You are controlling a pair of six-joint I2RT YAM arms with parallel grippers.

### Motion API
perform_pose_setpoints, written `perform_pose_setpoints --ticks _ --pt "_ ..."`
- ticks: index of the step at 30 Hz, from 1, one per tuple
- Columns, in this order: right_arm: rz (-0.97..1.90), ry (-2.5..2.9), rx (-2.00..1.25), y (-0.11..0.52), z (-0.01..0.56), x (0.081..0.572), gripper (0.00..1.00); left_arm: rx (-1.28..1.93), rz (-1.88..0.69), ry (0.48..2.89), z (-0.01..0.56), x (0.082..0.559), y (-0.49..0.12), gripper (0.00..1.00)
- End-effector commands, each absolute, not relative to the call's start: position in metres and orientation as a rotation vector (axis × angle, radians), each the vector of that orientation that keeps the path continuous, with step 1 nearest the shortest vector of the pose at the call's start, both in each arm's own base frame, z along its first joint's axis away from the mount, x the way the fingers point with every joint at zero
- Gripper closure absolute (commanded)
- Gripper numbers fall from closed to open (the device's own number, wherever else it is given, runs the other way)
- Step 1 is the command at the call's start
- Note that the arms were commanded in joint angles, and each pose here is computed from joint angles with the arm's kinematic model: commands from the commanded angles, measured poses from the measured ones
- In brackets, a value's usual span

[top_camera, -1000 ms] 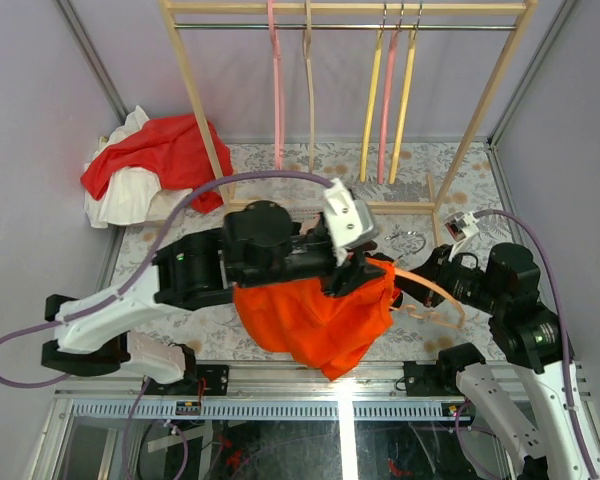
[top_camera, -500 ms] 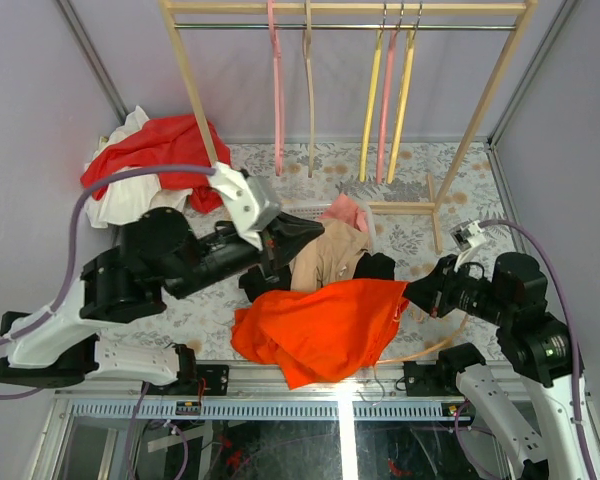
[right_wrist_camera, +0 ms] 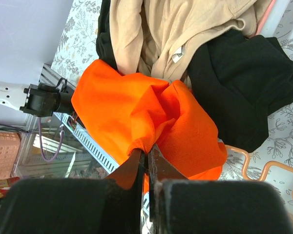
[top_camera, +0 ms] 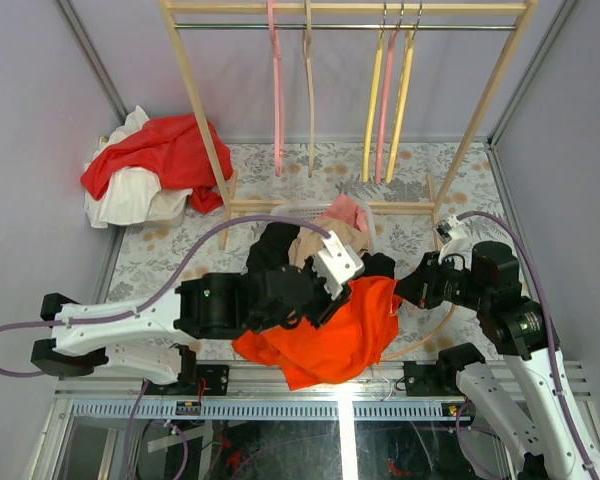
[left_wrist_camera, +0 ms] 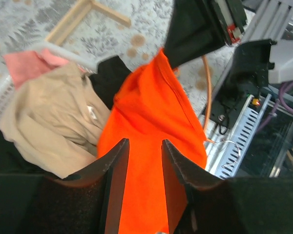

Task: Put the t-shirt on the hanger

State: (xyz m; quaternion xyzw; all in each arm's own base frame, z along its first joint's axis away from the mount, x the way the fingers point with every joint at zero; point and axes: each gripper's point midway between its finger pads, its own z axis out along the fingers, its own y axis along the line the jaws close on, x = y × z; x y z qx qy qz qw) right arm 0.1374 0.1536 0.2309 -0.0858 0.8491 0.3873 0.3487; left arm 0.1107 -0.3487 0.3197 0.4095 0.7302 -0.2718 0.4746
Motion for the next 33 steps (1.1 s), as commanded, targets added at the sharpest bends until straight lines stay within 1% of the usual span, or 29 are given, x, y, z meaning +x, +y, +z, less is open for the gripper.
perform_pose_setpoints --ticks 1,4,6,8,12,15,23,28,30,33 --pt "1.030 2.111 -0.249 0.159 0.251 0.145 1.00 0.957 -0.631 1.851 0.294 0.089 -0.354 0.65" --pt "1.031 2.103 -0.251 0.159 0.255 0.146 1.00 1.006 -0.548 1.879 0.265 0.068 -0.352 0.63" --pt "1.038 2.094 -0.254 0.160 0.262 0.147 1.00 1.068 -0.513 1.881 0.243 0.050 -0.353 0.57" --pt "1.046 2.075 -0.261 0.162 0.272 0.149 1.00 1.112 -0.487 1.879 0.225 0.037 -0.355 0.54" --pt "1.042 2.027 -0.277 0.165 0.301 0.159 1.00 1.121 -0.479 1.865 0.201 0.029 -0.360 0.51" --pt "1.052 2.019 -0.286 0.169 0.310 0.168 1.00 1.113 -0.520 1.821 0.188 0.029 -0.363 0.48" --pt "1.076 2.009 -0.283 0.174 0.317 0.178 1.00 1.145 -0.720 1.678 0.181 0.012 -0.388 0.44" --pt "1.072 2.000 -0.293 0.175 0.324 0.182 1.00 1.154 -0.761 1.653 0.178 0.001 -0.400 0.44" --pt "1.073 2.003 -0.292 0.176 0.324 0.183 1.00 1.163 -0.791 1.636 0.182 -0.011 -0.402 0.44" --pt "1.077 1.998 -0.296 0.176 0.326 0.183 1.00 1.161 -0.763 1.626 0.180 -0.014 -0.406 0.44"
